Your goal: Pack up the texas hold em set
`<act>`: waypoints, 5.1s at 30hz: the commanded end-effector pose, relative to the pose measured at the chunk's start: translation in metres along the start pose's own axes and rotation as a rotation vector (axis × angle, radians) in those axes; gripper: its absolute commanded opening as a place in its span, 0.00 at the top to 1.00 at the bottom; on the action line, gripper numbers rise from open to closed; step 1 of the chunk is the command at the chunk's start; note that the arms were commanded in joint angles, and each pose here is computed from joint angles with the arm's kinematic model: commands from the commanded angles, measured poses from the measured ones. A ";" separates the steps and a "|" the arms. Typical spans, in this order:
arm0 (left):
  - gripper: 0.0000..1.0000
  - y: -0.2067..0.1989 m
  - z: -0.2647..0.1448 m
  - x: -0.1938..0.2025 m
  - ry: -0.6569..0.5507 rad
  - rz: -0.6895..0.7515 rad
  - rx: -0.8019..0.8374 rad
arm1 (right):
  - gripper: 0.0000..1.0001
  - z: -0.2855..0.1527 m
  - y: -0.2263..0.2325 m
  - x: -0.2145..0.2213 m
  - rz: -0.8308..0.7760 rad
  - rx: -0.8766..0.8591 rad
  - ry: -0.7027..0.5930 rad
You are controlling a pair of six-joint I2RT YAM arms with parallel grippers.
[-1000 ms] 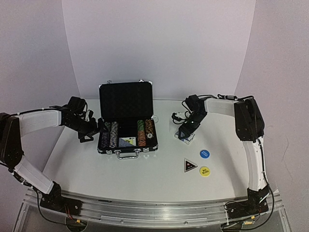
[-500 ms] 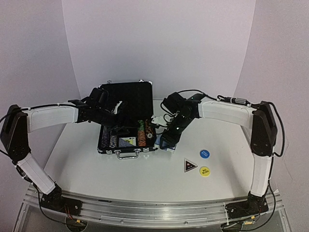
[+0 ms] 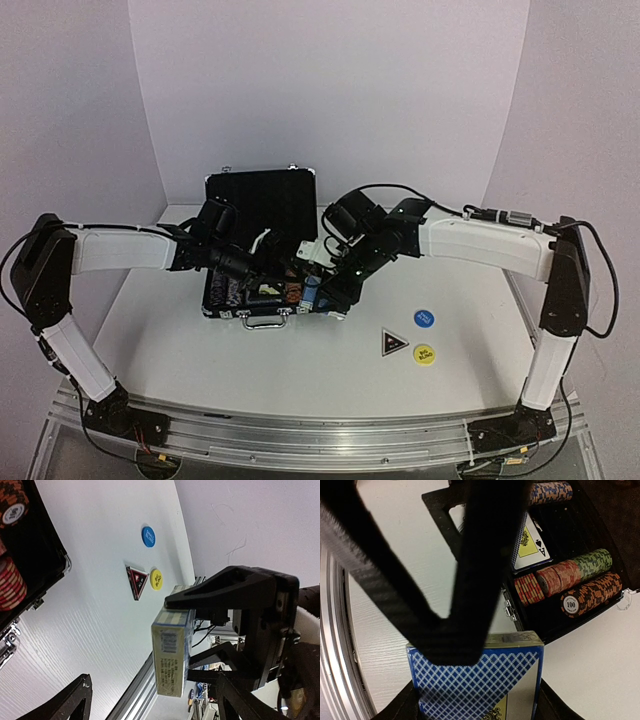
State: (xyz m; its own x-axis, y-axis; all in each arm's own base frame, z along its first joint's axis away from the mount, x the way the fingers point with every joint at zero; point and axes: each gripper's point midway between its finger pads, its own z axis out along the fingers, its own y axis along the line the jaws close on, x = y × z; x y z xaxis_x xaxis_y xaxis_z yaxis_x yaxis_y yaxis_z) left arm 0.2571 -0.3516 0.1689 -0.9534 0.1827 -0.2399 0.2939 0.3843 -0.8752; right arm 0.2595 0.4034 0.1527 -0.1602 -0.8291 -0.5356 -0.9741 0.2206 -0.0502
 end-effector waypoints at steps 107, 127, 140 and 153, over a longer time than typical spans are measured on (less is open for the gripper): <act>0.35 0.151 -0.094 -0.151 -0.269 -0.177 -0.645 | 0.11 -0.104 -0.055 0.020 0.458 0.485 -0.211; 0.41 0.174 -0.067 -0.142 -0.186 -0.195 -0.683 | 0.11 -0.101 -0.056 0.032 0.477 0.510 -0.190; 0.41 0.172 -0.076 -0.130 -0.190 -0.198 -0.715 | 0.11 -0.092 -0.057 0.033 0.475 0.503 -0.169; 0.41 0.175 -0.072 -0.118 -0.177 -0.199 -0.690 | 0.11 -0.086 -0.054 0.037 0.492 0.490 -0.159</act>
State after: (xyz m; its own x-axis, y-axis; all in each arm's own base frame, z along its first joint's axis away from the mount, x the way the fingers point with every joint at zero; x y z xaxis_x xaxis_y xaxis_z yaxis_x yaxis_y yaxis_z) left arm 0.4280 -0.2438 0.0615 -0.9780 -0.0760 -0.1945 0.0201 0.8927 -0.4501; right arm 0.2930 0.3147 0.2068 -0.4951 -0.5181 -0.6975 -0.6124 0.7775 -0.1427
